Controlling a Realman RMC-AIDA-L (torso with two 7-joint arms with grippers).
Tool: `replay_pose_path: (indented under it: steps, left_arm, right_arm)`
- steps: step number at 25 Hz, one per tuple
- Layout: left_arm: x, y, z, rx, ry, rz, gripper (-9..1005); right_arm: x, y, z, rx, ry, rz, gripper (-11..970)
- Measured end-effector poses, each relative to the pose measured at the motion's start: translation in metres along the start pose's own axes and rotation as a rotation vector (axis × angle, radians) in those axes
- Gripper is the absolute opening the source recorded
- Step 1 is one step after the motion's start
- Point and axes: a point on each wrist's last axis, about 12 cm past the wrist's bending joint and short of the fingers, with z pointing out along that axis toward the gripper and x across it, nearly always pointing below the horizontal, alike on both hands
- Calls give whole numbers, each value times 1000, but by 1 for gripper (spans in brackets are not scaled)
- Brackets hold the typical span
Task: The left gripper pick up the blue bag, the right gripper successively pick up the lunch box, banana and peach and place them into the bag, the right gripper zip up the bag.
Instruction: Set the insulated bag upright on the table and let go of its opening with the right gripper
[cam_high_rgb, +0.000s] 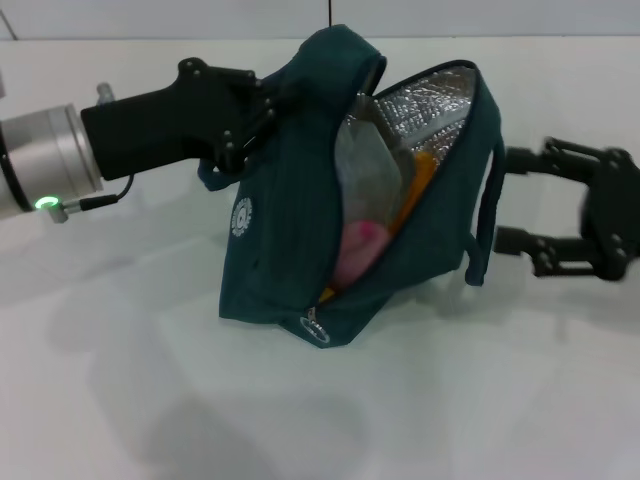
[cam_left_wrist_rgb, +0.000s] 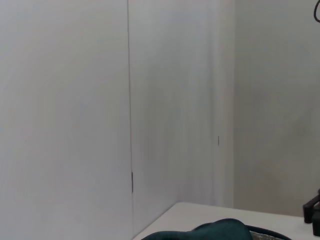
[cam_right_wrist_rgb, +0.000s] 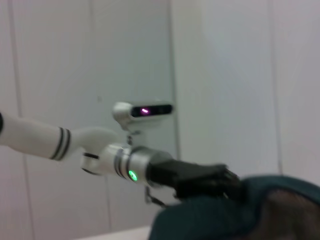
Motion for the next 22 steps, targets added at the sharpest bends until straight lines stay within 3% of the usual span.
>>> replay_pose_path:
  steps: [5,9,22]
  left_arm:
    - [9,-5,-6,-17,-12,29,35]
    - [16,-11,-10,-32,-50,53,35]
    - [26,-18,-12,-51,-80,75,35]
  right_arm:
    - [23,9,-24,53,58,63,855]
    - [38,7,-28,124,68,101,854]
    - [45,-2,15,88,142,76,851]
